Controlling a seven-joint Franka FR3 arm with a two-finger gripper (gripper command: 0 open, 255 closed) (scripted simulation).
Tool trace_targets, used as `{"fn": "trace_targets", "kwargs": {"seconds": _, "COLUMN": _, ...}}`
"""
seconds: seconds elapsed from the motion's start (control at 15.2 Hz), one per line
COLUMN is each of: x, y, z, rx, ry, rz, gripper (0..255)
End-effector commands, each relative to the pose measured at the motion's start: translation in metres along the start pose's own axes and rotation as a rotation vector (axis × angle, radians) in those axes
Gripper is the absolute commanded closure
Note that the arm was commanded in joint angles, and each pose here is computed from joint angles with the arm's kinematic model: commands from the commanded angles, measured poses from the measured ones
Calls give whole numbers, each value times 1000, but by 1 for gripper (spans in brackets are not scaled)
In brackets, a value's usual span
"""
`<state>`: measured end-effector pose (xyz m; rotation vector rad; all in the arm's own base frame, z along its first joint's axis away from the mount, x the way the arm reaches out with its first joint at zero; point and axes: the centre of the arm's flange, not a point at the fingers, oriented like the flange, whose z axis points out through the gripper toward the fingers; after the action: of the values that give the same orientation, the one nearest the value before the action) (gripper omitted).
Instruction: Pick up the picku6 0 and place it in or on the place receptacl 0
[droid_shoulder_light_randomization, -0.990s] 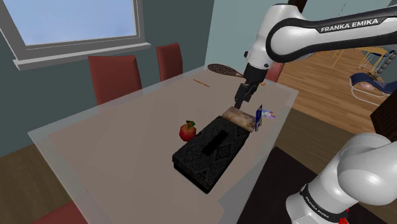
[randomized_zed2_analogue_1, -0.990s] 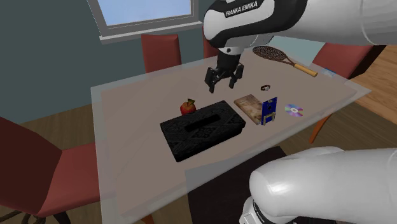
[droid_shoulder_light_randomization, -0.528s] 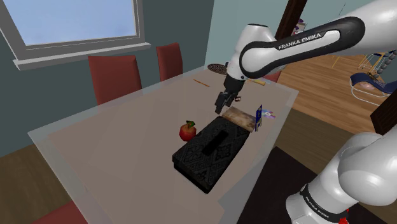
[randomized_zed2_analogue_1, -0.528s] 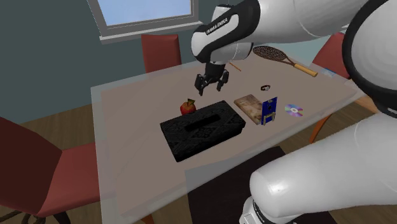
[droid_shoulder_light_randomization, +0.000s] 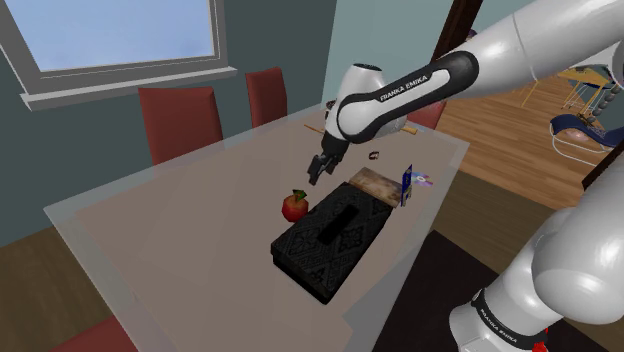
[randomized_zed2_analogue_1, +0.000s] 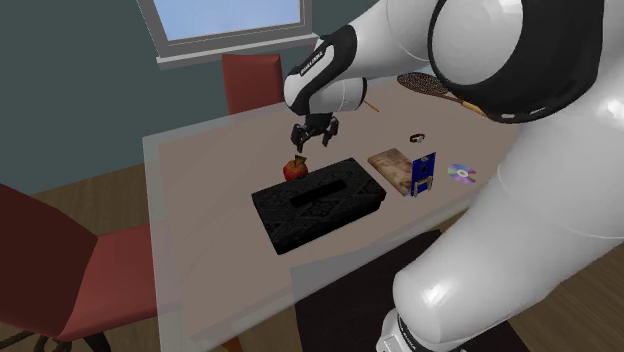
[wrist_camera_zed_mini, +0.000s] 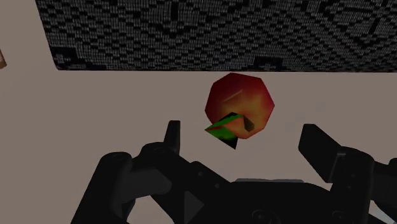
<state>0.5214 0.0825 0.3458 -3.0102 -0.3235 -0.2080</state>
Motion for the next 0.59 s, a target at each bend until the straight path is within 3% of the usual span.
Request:
{"fn": "trace_targets", "kwargs": {"seconds": 0.0, "x": 16, "y": -5, "z": 20, "rx": 2, "ry": 15, "rz": -6, "gripper": 0}}
{"fn": "trace_targets", "kwargs": {"seconds": 0.2, "x": 41, "y": -9, "z": 47, "rx": 6, "ry": 36, "rz": -14, "gripper": 0}}
{"fn": "trace_targets", "kwargs": {"seconds": 0.53, "x": 45, "y": -9, "z": 72, "rx": 6, "ry": 39, "rz": -15, "gripper": 0}}
